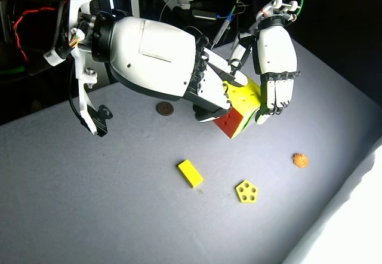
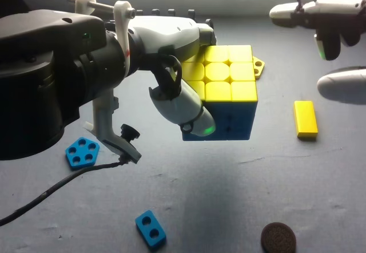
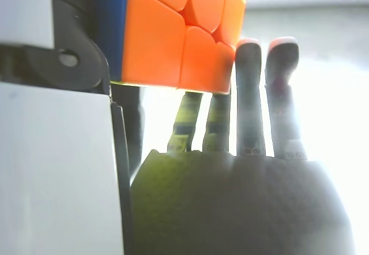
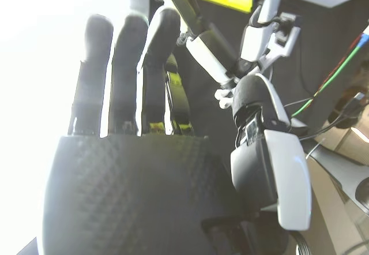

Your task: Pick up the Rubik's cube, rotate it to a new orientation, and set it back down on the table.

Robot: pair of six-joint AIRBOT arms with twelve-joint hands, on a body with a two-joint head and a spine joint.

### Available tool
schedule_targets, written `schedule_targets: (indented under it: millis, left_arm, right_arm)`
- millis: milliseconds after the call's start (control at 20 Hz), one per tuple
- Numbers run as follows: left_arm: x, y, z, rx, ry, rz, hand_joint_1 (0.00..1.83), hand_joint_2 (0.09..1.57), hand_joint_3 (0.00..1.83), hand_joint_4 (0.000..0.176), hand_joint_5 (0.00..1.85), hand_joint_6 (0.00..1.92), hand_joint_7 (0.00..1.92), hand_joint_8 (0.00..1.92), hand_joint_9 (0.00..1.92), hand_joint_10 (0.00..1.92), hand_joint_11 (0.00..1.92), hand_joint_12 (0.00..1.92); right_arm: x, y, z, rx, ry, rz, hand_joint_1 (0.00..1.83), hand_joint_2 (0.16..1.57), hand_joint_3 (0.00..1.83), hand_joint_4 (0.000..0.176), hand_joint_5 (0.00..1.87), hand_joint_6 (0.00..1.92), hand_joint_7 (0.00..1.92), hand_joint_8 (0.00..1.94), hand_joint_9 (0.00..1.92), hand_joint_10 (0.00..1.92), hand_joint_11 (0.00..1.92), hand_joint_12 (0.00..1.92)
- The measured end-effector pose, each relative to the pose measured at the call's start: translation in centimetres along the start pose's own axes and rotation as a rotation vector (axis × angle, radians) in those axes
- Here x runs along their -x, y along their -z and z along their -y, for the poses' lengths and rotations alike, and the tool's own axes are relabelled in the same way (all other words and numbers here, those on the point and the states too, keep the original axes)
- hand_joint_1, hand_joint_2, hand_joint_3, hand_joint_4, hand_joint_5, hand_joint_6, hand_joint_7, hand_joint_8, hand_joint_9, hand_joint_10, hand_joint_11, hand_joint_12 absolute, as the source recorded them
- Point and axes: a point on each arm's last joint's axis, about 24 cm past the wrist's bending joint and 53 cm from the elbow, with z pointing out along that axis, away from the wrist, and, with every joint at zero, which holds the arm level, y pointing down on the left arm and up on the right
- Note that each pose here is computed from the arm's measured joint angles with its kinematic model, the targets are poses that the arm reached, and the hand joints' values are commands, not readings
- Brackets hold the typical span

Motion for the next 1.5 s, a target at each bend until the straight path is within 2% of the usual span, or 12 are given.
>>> schedule_targets:
  millis: [200, 250, 300, 450, 500, 550, 600, 650, 700, 750, 850, 1500]
  left_arm:
    - [-0.4, 0.1, 0.3, -0.006, -0.002, -0.007, 1.00, 1.36, 0.00, 0.000, 0.54, 1.65, 0.13, 1.90, 0.23, 1.92, 0.30, 1.92]
    - [-0.5, 0.3, 0.4, -0.010, -0.004, -0.009, 1.01, 1.35, 0.00, 0.000, 0.54, 1.63, 0.15, 1.89, 0.24, 1.92, 0.32, 1.92]
    - [-0.6, 0.4, 0.5, -0.013, -0.001, -0.014, 1.00, 1.42, 0.01, 0.000, 0.46, 1.70, 0.38, 1.92, 0.22, 1.92, 0.32, 1.92]
    - [-0.5, 0.3, 0.6, -0.016, 0.000, -0.012, 1.02, 1.42, 0.00, 0.000, 0.49, 1.63, 0.45, 1.92, 0.24, 1.92, 0.35, 1.92]
    - [-0.3, 0.3, 0.7, -0.017, -0.003, -0.006, 0.99, 1.38, 0.00, 0.000, 0.53, 1.64, 0.19, 1.92, 0.23, 1.92, 0.34, 1.92]
    - [-0.1, 0.3, 0.8, -0.016, -0.001, -0.001, 1.04, 1.40, 0.00, 0.000, 0.53, 1.57, 0.41, 1.92, 0.25, 1.92, 0.34, 1.92]
    - [0.3, 0.3, 0.9, -0.020, -0.004, 0.006, 1.02, 1.35, 0.00, 0.000, 0.58, 1.57, 0.21, 1.89, 0.25, 1.92, 0.32, 1.92]
    - [0.4, 0.3, 1.0, -0.022, -0.005, 0.009, 1.03, 1.40, 0.00, 0.000, 0.52, 1.59, 0.41, 1.92, 0.25, 1.92, 0.33, 1.92]
    - [0.4, 0.3, 1.0, -0.023, -0.004, 0.010, 0.99, 1.38, 0.00, 0.000, 0.51, 1.67, 0.18, 1.92, 0.23, 1.92, 0.31, 1.92]
    - [0.4, 0.3, 1.0, -0.024, -0.003, 0.008, 1.02, 1.41, 0.00, 0.000, 0.50, 1.62, 0.40, 1.92, 0.24, 1.92, 0.32, 1.92]
    - [0.4, 0.3, 1.1, -0.026, 0.000, 0.008, 1.03, 1.33, 0.00, 0.000, 0.59, 1.57, 0.18, 1.89, 0.25, 1.92, 0.32, 1.92]
    - [0.7, 0.3, 0.9, -0.020, -0.001, 0.013, 1.00, 1.35, 0.00, 0.000, 0.55, 1.63, 0.14, 1.92, 0.21, 1.92, 0.31, 1.92]
  right_arm:
    - [-0.2, -0.1, 0.2, -0.007, -0.002, -0.006, 0.05, 1.32, 0.00, 0.000, 0.14, 0.00, 0.47, 1.32, 0.41, 1.77, 0.34, 1.92]
    - [-0.6, -0.3, 0.3, -0.014, -0.005, -0.017, 0.05, 1.32, 0.00, 0.000, 0.14, 0.00, 0.48, 1.27, 0.41, 1.74, 0.33, 1.92]
    - [-1.0, -0.6, 0.4, -0.021, -0.006, -0.029, 0.05, 1.32, 0.00, 0.000, 0.15, 0.00, 0.51, 1.23, 0.44, 1.71, 0.33, 1.92]
    - [-2.6, -1.4, -0.1, -0.009, 0.010, -0.070, 0.05, 1.31, 0.00, 0.000, 0.15, 0.00, 0.49, 1.31, 0.43, 1.75, 0.32, 1.92]
    - [-3.0, -1.5, -0.2, -0.005, 0.010, -0.079, 0.04, 1.31, 0.00, 0.000, 0.14, 0.00, 0.48, 1.33, 0.43, 1.76, 0.33, 1.92]
    - [-3.3, -1.6, -0.3, -0.003, 0.010, -0.086, 0.03, 1.31, 0.00, 0.000, 0.15, 0.00, 0.48, 1.34, 0.43, 1.77, 0.34, 1.92]
    - [-3.8, -1.6, -0.5, -0.001, 0.016, -0.097, 0.03, 1.32, 0.00, 0.000, 0.15, 0.00, 0.48, 1.33, 0.43, 1.77, 0.36, 1.92]
    - [-4.1, -1.6, -0.8, 0.004, 0.013, -0.104, 0.05, 1.31, 0.00, 0.000, 0.15, 0.00, 0.47, 1.35, 0.41, 1.80, 0.33, 1.92]
    - [-4.7, -1.5, -1.0, 0.006, 0.020, -0.117, 0.06, 1.31, 0.00, 0.000, 0.14, 0.00, 0.46, 1.37, 0.41, 1.81, 0.31, 1.92]
    - [-4.9, -1.5, -1.1, 0.008, 0.029, -0.123, 0.04, 1.31, 0.00, 0.000, 0.15, 0.00, 0.47, 1.38, 0.39, 1.83, 0.27, 1.92]
    - [-5.2, -1.5, -1.4, 0.013, 0.029, -0.128, 0.02, 1.33, 0.01, 0.000, 0.13, 0.00, 0.48, 1.36, 0.42, 1.80, 0.37, 1.92]
    - [-7.4, -1.4, -0.6, -0.027, 0.042, -0.189, 0.06, 1.33, 0.00, 0.000, 0.15, 0.00, 0.47, 1.33, 0.40, 1.82, 0.32, 1.92]
